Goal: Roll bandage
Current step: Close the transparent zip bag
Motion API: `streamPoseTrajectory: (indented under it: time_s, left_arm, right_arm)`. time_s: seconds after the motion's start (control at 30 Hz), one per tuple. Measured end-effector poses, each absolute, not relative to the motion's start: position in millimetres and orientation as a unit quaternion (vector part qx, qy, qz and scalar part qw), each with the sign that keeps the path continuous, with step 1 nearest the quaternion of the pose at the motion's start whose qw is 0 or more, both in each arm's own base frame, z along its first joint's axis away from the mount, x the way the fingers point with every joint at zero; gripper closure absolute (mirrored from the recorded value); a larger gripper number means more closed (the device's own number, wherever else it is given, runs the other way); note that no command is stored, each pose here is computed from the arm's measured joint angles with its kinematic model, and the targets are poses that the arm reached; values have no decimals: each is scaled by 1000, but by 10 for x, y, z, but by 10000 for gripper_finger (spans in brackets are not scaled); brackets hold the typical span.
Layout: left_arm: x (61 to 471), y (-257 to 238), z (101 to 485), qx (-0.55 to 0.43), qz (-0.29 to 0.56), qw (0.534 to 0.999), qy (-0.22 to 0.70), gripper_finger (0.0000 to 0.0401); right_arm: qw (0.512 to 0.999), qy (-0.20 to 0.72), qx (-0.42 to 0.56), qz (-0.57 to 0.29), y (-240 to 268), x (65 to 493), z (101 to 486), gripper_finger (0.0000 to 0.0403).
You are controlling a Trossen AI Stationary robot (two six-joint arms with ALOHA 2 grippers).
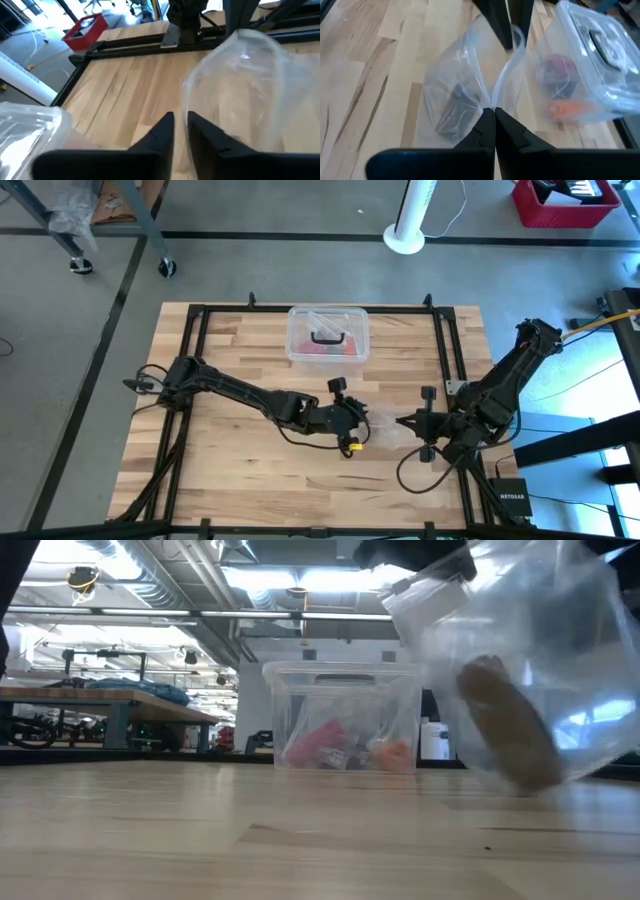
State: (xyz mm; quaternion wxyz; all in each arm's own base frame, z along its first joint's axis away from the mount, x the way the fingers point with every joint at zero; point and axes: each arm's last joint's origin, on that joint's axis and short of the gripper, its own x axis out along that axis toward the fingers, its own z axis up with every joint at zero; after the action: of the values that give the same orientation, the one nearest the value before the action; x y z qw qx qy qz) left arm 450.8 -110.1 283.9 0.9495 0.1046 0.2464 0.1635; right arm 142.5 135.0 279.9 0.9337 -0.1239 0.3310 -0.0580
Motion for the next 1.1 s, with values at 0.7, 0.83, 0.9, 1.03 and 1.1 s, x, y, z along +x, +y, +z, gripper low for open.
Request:
streamPoseTrajectory:
  time_s: [0.7,0.83,0.9,1.03,1.1]
  left_arm:
    - [3906,-1014,2869,81,125,897,417,261]
    - [3968,-975,2815,72,112,908,397,265]
    - [3999,-964,2830,64,94,914,388,266]
    - [4028,-955,2852,61,80,921,377,269]
    - [4029,-934,2847,62,81,919,380,277]
  right_arm:
    - [933,334,-122,-62,1343,1420,2786,402]
    - [933,334,-122,-62,1343,1420,2786,402]
    - [932,335,-124,-62,1340,1417,2784,403]
    - [930,338,-128,-63,1335,1413,2779,403]
    - [930,338,-128,-63,1335,1412,2779,403]
